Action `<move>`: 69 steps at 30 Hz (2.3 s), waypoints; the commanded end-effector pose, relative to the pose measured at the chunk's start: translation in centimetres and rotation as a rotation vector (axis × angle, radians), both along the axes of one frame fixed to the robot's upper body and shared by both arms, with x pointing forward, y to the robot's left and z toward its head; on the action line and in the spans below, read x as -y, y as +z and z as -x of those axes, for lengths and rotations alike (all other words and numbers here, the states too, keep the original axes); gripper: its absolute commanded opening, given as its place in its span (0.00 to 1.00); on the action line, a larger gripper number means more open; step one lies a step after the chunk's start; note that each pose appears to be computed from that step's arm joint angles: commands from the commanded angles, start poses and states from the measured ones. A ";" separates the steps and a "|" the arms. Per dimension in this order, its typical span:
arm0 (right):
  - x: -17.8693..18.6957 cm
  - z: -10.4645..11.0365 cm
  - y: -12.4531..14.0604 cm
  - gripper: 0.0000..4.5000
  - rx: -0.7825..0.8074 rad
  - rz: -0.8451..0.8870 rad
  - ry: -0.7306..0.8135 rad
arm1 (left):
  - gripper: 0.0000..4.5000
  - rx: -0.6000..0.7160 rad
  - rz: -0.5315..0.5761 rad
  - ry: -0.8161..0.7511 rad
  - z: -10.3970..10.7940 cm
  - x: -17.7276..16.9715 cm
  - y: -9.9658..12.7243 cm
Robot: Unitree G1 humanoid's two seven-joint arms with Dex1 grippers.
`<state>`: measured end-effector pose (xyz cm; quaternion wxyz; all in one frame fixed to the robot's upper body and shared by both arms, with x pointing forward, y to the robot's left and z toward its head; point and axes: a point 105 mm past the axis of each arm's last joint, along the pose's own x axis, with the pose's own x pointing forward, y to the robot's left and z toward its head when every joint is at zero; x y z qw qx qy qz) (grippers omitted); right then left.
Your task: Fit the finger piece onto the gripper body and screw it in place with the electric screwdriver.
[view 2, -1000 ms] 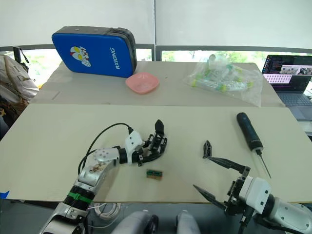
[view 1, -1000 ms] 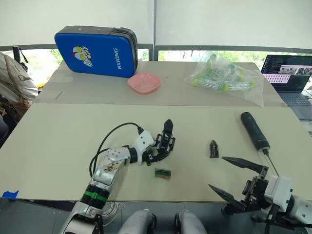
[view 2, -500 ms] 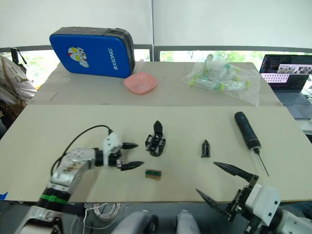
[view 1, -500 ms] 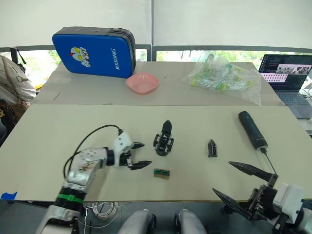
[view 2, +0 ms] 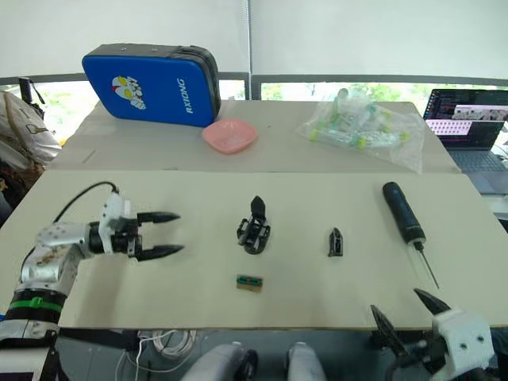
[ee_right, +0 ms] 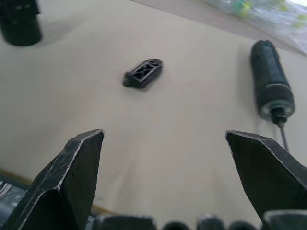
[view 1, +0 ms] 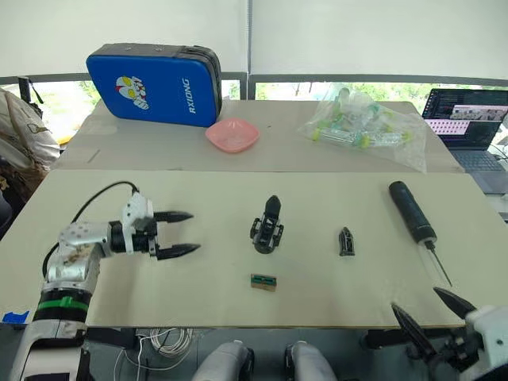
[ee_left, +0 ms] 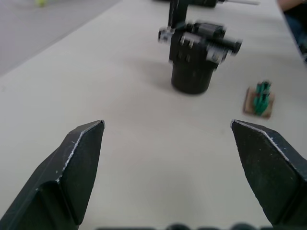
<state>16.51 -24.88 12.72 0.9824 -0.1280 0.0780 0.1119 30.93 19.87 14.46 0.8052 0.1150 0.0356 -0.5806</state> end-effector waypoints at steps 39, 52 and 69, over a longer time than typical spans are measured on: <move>-6.0 -12.0 -4.1 0.42 -0.556 -0.114 -0.242 | 1.00 0.127 0.119 -0.065 2.9 4.6 3.4; -9.7 -14.3 12.8 0.26 0.375 0.177 0.177 | 1.00 -0.103 0.691 0.152 -0.3 6.7 11.3; -17.8 -12.7 15.7 0.26 0.720 0.313 0.497 | 1.00 -0.239 1.075 0.135 -1.8 13.3 14.0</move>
